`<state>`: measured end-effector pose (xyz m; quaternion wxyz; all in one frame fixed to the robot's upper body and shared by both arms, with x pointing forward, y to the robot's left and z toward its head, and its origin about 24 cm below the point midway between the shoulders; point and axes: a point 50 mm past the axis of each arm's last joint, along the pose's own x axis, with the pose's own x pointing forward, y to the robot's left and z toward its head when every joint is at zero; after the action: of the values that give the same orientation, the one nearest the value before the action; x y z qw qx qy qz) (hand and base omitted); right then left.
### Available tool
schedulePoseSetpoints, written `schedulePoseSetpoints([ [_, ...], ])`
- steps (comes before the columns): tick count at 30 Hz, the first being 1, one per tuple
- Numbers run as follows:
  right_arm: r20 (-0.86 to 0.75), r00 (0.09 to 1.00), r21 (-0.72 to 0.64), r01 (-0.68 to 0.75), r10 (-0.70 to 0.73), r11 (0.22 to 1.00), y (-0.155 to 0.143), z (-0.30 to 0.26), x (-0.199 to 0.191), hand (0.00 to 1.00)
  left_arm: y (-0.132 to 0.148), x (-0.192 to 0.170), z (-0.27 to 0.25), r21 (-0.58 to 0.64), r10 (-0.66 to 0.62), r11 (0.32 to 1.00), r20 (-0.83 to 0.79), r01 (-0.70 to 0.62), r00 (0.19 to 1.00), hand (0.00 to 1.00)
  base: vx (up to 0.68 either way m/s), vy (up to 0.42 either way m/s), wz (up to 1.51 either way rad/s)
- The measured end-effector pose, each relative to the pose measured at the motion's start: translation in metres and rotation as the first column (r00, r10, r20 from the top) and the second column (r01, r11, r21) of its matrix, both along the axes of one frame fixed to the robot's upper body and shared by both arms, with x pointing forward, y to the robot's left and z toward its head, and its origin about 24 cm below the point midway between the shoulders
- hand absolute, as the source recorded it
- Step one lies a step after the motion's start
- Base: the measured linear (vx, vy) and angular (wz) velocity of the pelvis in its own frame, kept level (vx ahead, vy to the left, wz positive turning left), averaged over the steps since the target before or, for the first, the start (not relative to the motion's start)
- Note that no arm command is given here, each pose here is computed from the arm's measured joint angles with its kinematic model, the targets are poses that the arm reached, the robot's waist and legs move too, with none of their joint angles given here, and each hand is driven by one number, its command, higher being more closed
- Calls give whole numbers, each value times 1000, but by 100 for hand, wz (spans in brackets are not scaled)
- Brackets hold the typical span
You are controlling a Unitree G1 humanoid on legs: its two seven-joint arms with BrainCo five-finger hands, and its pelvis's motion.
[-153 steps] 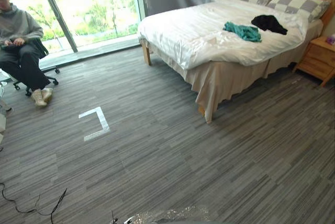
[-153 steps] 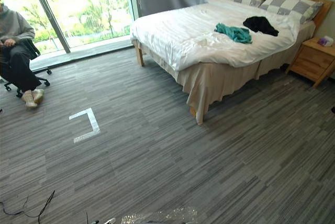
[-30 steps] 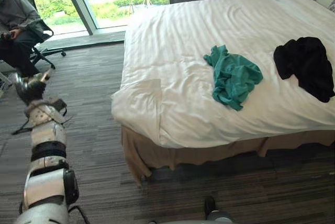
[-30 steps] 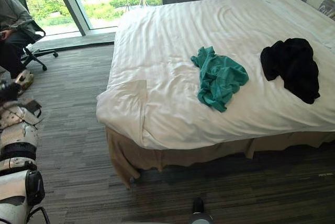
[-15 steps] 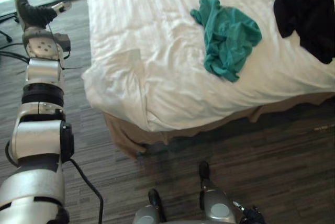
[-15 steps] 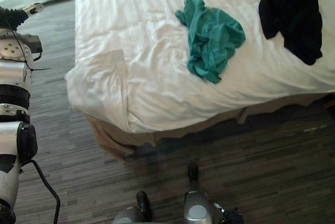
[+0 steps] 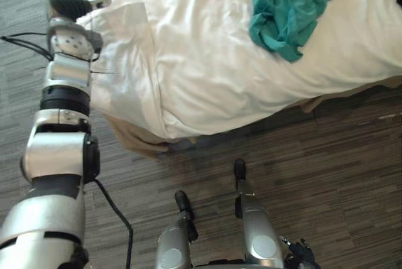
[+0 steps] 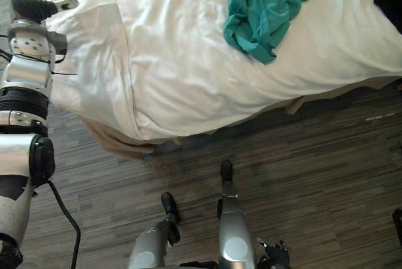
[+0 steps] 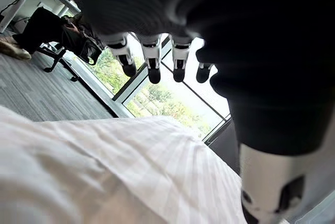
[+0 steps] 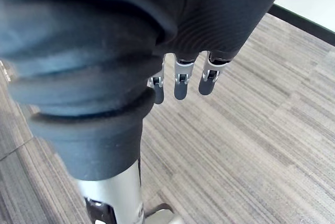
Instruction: Tidy the bed and pick cloth on bed and put in laundry
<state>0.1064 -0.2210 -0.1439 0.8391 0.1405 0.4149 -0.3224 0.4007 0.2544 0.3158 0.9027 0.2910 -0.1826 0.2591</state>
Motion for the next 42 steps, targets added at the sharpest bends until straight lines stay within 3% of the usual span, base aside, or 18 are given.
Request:
schedulePoseSetpoints([
  [3,38,999,5,5,-6,1000,3,4,7,0,-15,6,-6,49,-26,998,-48,28,999,0,-2,1,9],
  [4,40,999,7,3,-3,1000,5,4,8,0,-25,9,-10,68,-40,997,-70,44,997,100,23,1,16],
  [8,54,999,-10,-5,5,1000,5,7,13,0,-45,12,-12,149,-67,986,-79,78,995,100,47,7,8],
  [16,61,997,-28,-37,39,999,3,9,16,0,-26,8,-43,181,-49,981,-129,72,990,100,18,5,-2],
  [24,24,997,-59,-77,78,995,-3,8,11,0,10,-17,-147,95,-47,992,-312,81,949,100,-12,0,0],
  [27,-31,995,-52,-92,90,994,-2,3,1,0,32,-49,-214,20,-27,999,-455,41,890,100,53,13,12],
  [30,-98,990,-44,-102,97,994,-5,-3,-10,0,64,-104,-286,-86,19,992,-625,-93,781,100,52,25,35],
  [31,-140,987,-30,-77,72,997,-8,-8,-20,0,80,-134,-313,-142,50,970,-683,-199,729,0,35,7,44],
  [37,-220,975,-19,-30,25,999,-18,-14,-39,0,101,-166,-327,-182,104,932,-694,-313,712,0,-5,18,25],
  [40,-248,967,-16,61,-63,998,-29,-14,-50,0,88,-205,-364,-244,94,872,-768,-424,634,0,41,0,5],
  [42,-238,968,-19,78,-80,997,-30,-13,-49,0,74,-224,-374,-262,85,859,-773,-439,629,0,71,-2,19],
])
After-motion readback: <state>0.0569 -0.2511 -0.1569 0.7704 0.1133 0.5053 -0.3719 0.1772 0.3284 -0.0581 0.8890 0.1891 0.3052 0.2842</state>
